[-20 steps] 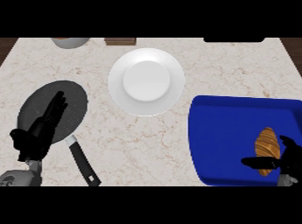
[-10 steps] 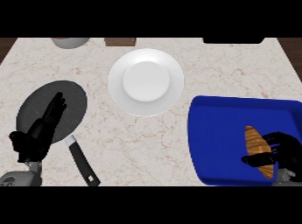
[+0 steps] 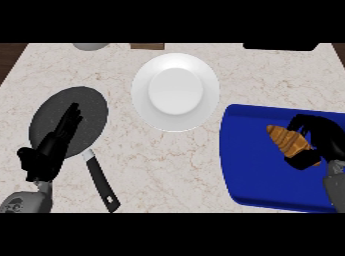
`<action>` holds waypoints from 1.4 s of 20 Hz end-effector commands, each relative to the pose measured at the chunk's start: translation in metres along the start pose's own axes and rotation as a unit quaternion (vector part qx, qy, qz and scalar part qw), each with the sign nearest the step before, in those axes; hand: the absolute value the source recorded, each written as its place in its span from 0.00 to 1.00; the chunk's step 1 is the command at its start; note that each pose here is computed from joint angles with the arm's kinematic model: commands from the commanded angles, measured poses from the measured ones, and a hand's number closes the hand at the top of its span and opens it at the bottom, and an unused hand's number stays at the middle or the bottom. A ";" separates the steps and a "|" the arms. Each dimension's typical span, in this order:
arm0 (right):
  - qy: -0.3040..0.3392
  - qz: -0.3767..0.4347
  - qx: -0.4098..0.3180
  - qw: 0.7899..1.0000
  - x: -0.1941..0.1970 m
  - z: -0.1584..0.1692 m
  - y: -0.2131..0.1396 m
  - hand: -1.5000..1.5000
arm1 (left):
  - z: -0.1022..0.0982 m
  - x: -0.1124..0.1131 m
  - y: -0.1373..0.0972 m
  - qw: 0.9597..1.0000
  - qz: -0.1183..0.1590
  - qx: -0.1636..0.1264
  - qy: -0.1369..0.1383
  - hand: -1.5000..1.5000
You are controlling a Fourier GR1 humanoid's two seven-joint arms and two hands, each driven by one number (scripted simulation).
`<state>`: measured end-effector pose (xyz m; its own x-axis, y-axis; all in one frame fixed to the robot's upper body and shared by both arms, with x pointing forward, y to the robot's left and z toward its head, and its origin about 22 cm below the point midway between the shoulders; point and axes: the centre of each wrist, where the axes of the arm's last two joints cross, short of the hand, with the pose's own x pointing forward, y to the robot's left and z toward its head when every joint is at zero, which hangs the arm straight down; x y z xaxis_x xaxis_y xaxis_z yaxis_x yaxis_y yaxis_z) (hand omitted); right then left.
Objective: Pick the croissant from the tray and place it in the plate
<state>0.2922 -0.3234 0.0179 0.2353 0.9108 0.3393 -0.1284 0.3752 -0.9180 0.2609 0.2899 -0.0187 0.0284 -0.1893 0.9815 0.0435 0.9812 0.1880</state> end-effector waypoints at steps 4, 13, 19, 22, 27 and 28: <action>-0.159 0.000 -0.030 0.987 -0.004 -0.035 -0.044 1.00 | 0.015 -0.012 0.002 1.000 0.007 0.014 0.002 0.50; -0.231 -0.025 -0.141 0.962 0.037 -0.018 -0.073 1.00 | 0.013 -0.011 0.005 1.000 0.007 0.023 0.017 0.50; -0.267 -0.050 -0.176 0.946 0.092 -0.022 -0.097 1.00 | -0.001 0.008 0.010 1.000 -0.006 0.023 0.007 0.50; -0.283 -0.075 -0.168 0.941 0.103 -0.016 -0.103 1.00 | 0.013 0.005 0.001 1.000 0.001 0.024 0.005 0.50; -0.292 -0.057 -0.159 0.941 0.170 -0.022 -0.098 1.00 | 0.010 -0.005 0.010 1.000 0.003 0.015 0.012 0.50; -0.296 -0.068 -0.154 0.940 0.162 -0.011 -0.094 1.00 | -0.001 -0.003 0.016 1.000 -0.003 0.024 0.004 0.50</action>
<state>0.3531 -0.2400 0.1456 -0.3375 0.8382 0.4283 0.1857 0.5054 -0.8427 0.2525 0.3046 -0.0214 0.0426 -0.1900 0.9809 0.0040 0.9818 0.1900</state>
